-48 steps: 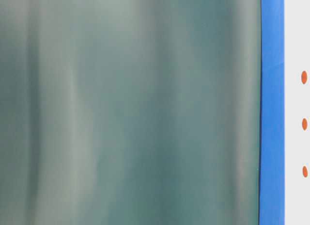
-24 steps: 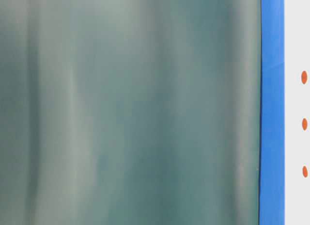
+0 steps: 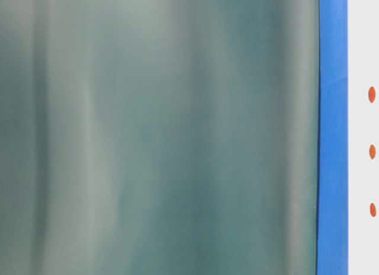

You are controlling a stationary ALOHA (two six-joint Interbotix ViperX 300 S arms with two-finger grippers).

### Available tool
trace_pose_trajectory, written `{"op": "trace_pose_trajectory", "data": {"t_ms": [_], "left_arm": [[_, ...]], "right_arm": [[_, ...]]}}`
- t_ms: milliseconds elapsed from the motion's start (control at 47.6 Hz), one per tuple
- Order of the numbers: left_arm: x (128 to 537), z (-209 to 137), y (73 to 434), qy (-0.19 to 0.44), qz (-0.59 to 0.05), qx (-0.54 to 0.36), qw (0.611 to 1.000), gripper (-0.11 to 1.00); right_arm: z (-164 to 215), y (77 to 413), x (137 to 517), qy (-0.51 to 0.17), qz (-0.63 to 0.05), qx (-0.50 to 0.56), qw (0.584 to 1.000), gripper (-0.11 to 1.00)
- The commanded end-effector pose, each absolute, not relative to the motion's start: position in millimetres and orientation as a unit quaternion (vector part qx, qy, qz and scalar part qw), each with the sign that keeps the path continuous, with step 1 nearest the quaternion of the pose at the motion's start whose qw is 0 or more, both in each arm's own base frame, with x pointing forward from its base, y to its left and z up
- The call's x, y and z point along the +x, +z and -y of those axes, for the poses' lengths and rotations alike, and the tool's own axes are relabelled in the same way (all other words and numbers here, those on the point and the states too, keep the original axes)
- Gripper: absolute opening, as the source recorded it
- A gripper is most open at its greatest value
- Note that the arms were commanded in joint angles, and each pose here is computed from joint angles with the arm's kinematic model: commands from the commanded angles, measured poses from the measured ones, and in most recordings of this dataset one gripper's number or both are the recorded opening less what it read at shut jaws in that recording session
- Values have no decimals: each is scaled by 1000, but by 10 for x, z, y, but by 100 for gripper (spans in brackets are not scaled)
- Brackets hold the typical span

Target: Touch the tip of the soldering iron to the tip of the solder at the mark.

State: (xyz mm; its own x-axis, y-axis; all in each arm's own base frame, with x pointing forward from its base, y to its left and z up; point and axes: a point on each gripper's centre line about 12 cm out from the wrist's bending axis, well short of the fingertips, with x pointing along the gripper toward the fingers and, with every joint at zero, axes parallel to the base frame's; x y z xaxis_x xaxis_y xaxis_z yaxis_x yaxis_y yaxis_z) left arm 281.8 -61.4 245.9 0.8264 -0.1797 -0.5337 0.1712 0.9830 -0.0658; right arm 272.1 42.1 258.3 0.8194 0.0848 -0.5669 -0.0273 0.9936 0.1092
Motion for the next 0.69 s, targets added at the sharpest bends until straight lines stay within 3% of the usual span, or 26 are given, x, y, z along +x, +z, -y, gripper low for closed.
{"op": "trace_pose_trajectory", "data": {"t_ms": [0,210,672], "left_arm": [[2746,467,2582,-76,-246,-1,966,72],[2474,224,2602,-45,-191,12,980,72],[1946,138,2147,-35,-130,0,991,72]], "right_arm": [[-262,2775,2630,12,-253,42,967,77],[-11,2851,2366,-23,-198,28,980,76],[16,2270,1941,-12,-150,57,987,76]]}}
